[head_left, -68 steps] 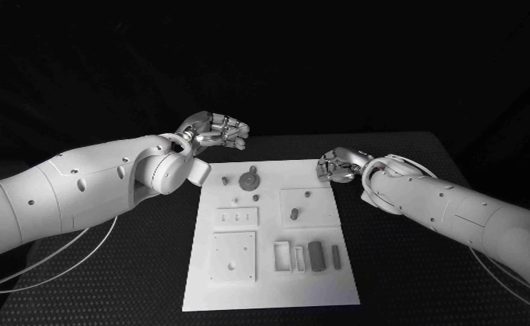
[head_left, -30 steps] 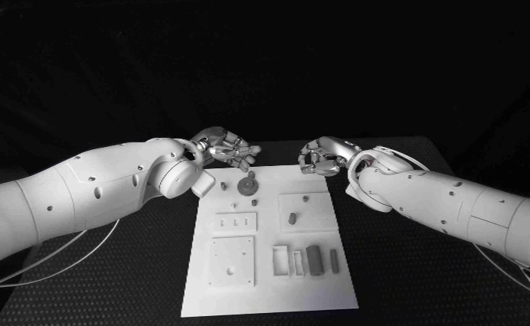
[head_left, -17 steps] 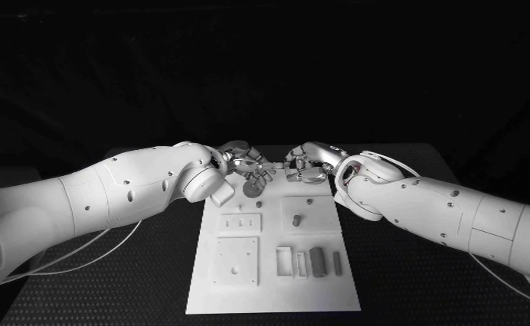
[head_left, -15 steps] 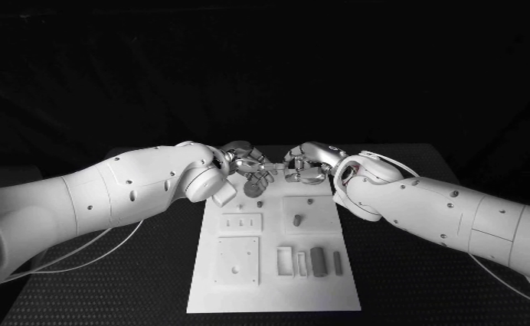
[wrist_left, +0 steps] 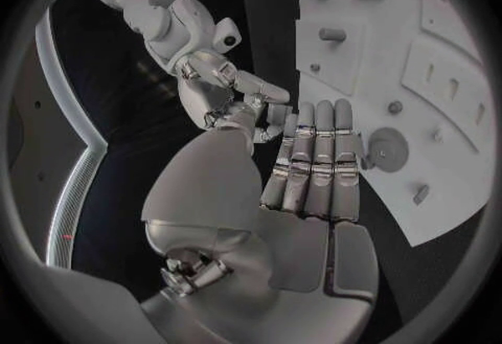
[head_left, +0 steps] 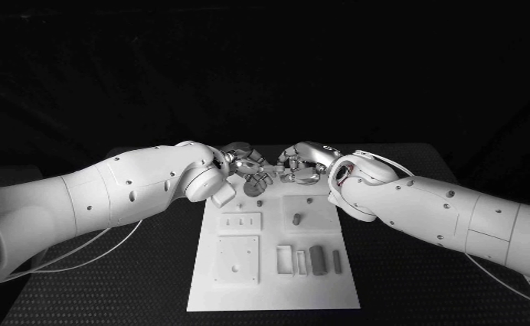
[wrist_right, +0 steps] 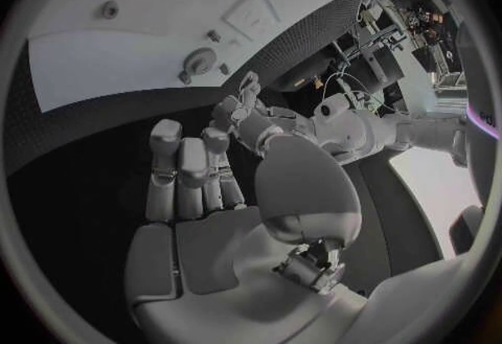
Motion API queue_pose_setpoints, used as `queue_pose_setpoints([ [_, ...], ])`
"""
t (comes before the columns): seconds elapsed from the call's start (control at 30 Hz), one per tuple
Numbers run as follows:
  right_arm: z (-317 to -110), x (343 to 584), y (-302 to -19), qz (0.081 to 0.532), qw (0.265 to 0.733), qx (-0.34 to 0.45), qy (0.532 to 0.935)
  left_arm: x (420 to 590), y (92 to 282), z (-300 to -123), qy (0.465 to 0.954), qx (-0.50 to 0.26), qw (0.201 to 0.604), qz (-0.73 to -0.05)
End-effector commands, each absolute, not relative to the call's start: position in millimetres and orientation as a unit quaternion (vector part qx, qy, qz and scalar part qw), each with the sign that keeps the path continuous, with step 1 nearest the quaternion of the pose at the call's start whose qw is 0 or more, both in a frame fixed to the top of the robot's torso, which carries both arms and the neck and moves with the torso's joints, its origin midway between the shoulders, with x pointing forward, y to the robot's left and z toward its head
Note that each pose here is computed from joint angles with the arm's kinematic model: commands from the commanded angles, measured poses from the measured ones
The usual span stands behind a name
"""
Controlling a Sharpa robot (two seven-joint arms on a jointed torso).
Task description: Assemble the parts on the task board
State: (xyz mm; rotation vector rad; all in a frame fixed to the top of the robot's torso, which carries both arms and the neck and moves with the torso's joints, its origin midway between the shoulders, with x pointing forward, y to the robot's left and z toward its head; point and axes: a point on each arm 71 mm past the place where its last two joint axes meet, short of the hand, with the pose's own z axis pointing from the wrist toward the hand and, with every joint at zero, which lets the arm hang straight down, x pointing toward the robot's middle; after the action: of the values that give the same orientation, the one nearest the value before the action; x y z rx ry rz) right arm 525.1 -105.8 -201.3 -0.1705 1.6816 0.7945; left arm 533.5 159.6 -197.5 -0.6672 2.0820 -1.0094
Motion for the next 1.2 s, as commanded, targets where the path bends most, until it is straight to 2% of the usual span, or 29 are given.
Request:
queue_pose_setpoints([
  [0.03,-200.9,523.7,-103.1,0.339,0.597,-0.079,0.723,531.9,155.4,-197.8,0.812,-0.249,0.351,-0.394],
  [1.2,-201.4,514.8,-84.4,0.354,0.584,-0.089,0.725,532.7,154.5,-196.7,0.803,-0.262,0.349,-0.406],
])
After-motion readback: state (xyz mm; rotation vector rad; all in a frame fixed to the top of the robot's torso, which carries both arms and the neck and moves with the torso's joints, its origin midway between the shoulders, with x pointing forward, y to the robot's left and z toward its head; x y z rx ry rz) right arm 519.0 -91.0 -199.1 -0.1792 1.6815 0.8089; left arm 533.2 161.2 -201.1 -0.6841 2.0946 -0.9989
